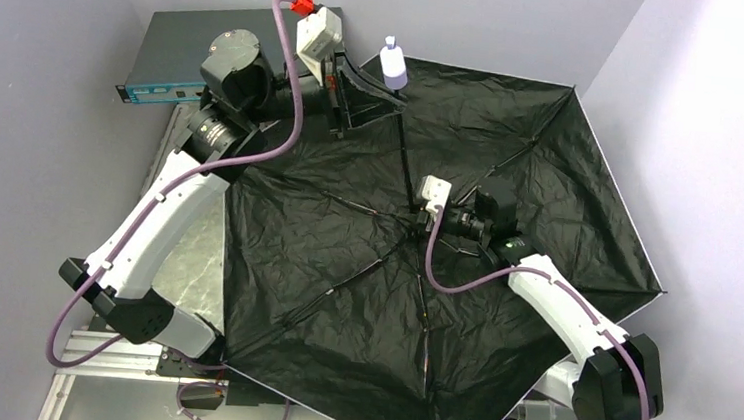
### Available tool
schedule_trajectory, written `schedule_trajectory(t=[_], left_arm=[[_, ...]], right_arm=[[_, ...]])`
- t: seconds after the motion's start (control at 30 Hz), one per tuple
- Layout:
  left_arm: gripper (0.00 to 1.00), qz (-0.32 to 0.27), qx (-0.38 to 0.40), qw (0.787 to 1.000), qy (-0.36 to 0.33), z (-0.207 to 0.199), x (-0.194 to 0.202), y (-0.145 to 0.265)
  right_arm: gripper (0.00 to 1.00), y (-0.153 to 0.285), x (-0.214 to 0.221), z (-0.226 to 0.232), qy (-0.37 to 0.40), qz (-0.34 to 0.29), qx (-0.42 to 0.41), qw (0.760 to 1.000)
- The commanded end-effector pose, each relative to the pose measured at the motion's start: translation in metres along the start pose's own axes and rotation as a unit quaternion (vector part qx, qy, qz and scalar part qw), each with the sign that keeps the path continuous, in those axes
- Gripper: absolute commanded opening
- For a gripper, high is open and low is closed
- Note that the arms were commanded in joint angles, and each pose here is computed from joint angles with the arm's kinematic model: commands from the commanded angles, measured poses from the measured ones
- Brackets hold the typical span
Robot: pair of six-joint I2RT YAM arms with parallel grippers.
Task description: Open the umbrella
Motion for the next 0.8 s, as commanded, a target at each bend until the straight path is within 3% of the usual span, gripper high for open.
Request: schedule_trajectory(t=[0.0, 0.1, 0.2, 0.33, 0.4, 0.53, 0.67, 0.77], left_arm=[[0.00, -0.210, -0.012, 0.955, -0.207, -0.042, -0.145, 0.042], [0.00, -0.210, -0.016, 0.955, -0.211, -0.042, -0.146, 0.044], [0.00, -0.198, -0.019, 0.956, -0.214, -0.042, -0.139, 0.047], [0.01, -0.141, -0.048, 0.967, -0.208, -0.037, -0.109, 0.054], [0.22, -0.078, -0.061, 0.974, -0.203, -0.031, -0.075, 0.058], [0.70, 0.036, -0.112, 0.962, -0.245, -0.026, -0.020, 0.084], [0.90, 0.130, -0.126, 0.928, -0.325, -0.033, 0.020, 0.118], [0.93, 0.185, -0.081, 0.906, -0.371, -0.046, 0.040, 0.137]], right_arm=[[0.28, 0.016, 0.081, 0.024, -0.100, 0.153, -0.027, 0.983], [0.24, 0.017, 0.086, 0.020, -0.089, 0.165, -0.023, 0.982], [0.02, 0.019, 0.090, 0.013, -0.064, 0.185, -0.008, 0.981], [0.00, 0.025, 0.083, -0.005, -0.027, 0.212, 0.022, 0.977], [0.00, 0.027, 0.075, -0.013, -0.016, 0.224, 0.024, 0.974], [0.00, 0.031, 0.060, -0.026, 0.005, 0.244, 0.031, 0.969], [0.00, 0.037, 0.044, -0.039, 0.009, 0.274, 0.054, 0.960], [0.00, 0.044, 0.030, -0.044, 0.015, 0.292, 0.060, 0.955]])
Point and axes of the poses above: each gripper's point midway between its finger pads, its own y axis back along the fingers, its own z axis along the line the jaws close on, x = y × z, the point moved 7 cm from there along y, back along the fingers, and after that the axes turned 10 degrees about -y, right-handed, at the moved point
